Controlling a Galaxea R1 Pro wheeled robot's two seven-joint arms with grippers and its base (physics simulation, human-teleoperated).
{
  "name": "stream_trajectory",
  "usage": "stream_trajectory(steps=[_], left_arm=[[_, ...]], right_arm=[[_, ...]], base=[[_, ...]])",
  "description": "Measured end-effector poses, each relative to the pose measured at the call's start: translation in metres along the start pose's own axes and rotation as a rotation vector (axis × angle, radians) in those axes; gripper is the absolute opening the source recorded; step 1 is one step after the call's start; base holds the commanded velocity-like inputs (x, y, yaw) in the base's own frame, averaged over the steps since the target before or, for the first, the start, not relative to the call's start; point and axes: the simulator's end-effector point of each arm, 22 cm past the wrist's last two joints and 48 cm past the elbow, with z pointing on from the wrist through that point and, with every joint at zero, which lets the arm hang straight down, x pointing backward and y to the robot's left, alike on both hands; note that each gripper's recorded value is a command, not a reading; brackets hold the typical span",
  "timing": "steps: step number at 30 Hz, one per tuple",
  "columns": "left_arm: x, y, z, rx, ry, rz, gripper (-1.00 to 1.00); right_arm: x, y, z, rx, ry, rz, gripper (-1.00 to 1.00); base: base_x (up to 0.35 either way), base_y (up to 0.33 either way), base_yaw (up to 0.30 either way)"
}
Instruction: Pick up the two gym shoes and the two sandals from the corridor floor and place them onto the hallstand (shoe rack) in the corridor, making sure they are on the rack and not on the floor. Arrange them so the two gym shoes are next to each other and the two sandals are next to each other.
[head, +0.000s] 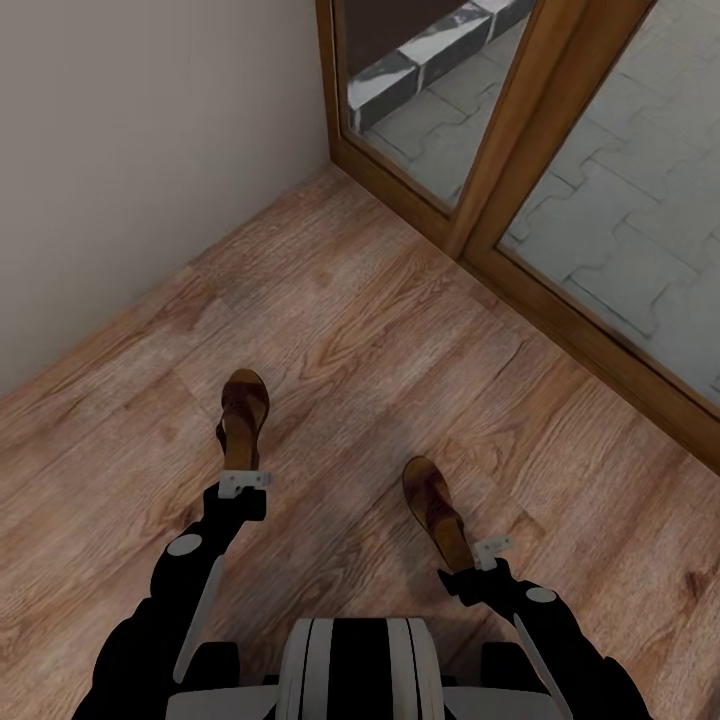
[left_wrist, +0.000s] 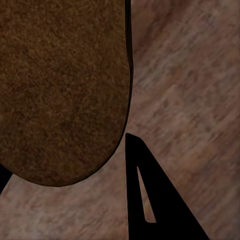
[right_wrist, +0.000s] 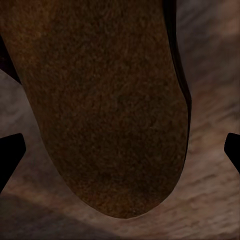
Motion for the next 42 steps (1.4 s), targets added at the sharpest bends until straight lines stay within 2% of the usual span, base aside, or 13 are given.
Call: stream_trajectory(steps=[29, 30, 42], left_arm=[[0.0, 0.0001, 0.0, 0.0, 0.0, 0.0, -1.0], [0.0, 0.0001, 0.0, 0.0, 0.0, 0.0, -1.0], [-0.0024, 0.0003, -0.0006, -0.001, -0.005, 0.0, -1.0]], right_arm=[[-0.0001, 0.0001, 0.0, 0.0, 0.0, 0.0, 1.0], [-0.0001, 0.0, 0.0, 0.0, 0.0, 0.0, -1.0], [0.0005, -0.0002, -0.0001, -0.001, 0.002, -0.001, -1.0]], base=[[0.017, 0.011, 0.0], [0.002, 0.001, 0.0], [0.0, 0.0, 0.0]])
